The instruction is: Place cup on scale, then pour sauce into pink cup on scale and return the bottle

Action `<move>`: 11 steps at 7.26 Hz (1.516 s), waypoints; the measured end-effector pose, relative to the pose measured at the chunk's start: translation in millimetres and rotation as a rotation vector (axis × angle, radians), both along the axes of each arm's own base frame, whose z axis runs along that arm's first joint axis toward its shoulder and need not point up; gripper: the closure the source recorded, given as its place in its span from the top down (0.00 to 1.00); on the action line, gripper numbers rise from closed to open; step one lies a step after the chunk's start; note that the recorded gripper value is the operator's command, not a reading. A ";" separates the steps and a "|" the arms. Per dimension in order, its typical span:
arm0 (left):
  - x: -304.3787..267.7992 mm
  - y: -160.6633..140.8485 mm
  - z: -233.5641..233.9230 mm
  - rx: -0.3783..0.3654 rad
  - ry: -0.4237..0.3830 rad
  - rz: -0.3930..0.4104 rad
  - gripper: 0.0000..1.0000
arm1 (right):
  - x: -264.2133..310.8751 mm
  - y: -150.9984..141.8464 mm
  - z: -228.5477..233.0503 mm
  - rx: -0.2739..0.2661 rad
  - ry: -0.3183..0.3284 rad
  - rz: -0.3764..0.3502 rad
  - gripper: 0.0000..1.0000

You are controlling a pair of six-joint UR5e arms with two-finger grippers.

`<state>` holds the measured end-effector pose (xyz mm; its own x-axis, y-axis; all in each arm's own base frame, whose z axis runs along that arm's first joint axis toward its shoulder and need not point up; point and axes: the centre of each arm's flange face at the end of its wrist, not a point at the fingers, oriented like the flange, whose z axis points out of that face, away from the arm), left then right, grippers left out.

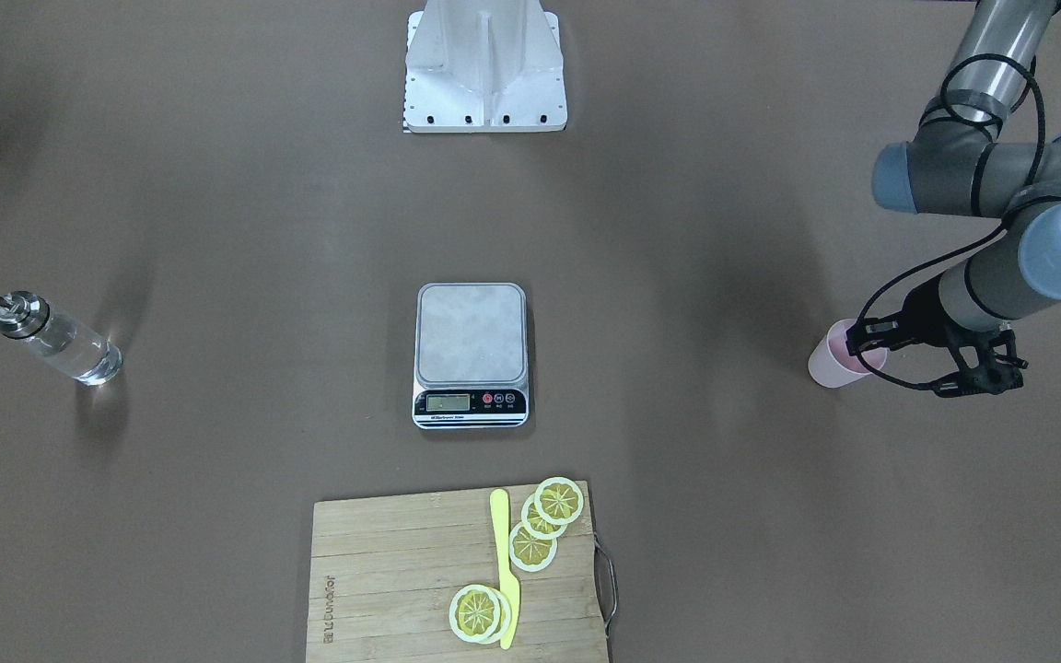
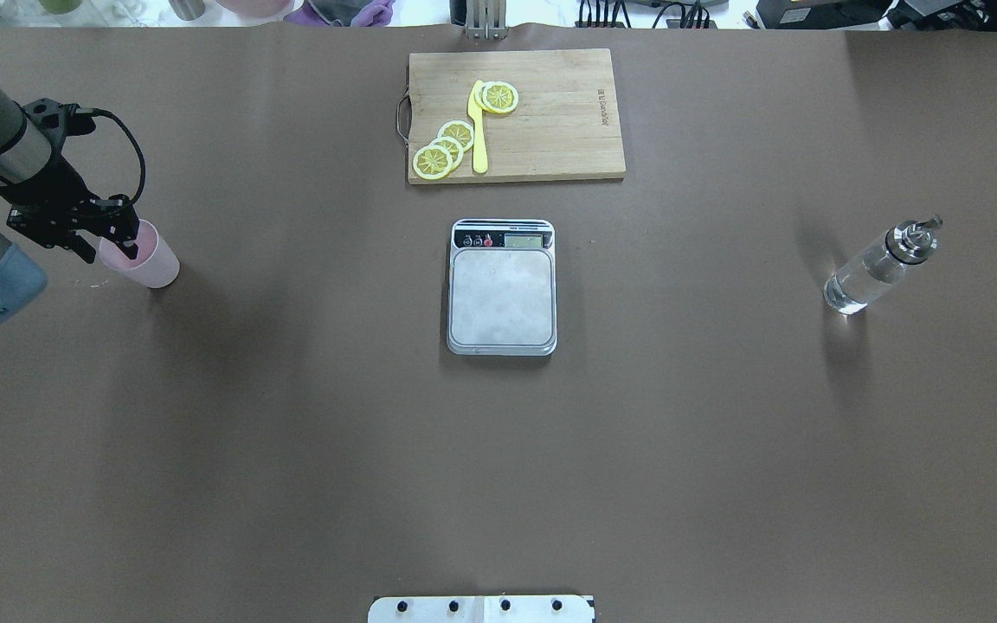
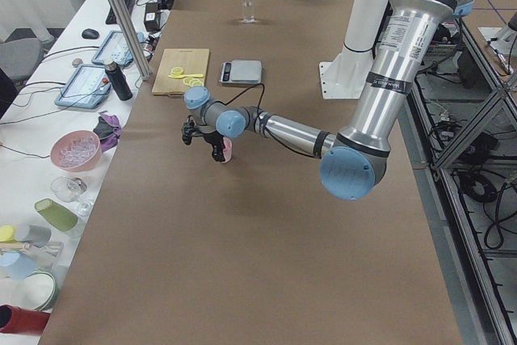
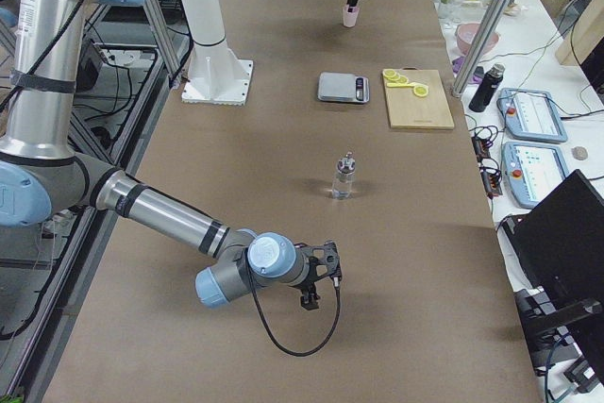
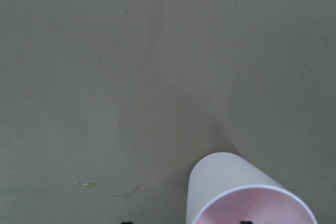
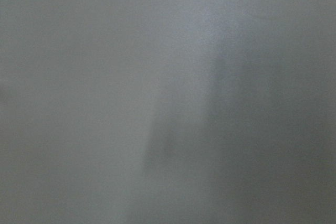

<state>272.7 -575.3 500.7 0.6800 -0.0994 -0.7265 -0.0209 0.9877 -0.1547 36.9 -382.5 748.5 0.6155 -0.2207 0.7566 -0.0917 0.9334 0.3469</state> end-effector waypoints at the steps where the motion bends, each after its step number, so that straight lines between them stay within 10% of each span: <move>1: 0.5 0.3 -0.7 0.001 0.001 0.001 0.10 | -10.8 -0.4 -1.7 0.007 -0.017 -0.001 1.00; 11: 41.9 7.9 -140.1 -0.008 0.061 -0.049 0.00 | -32.6 -7.9 -86.5 0.036 -0.031 0.093 1.00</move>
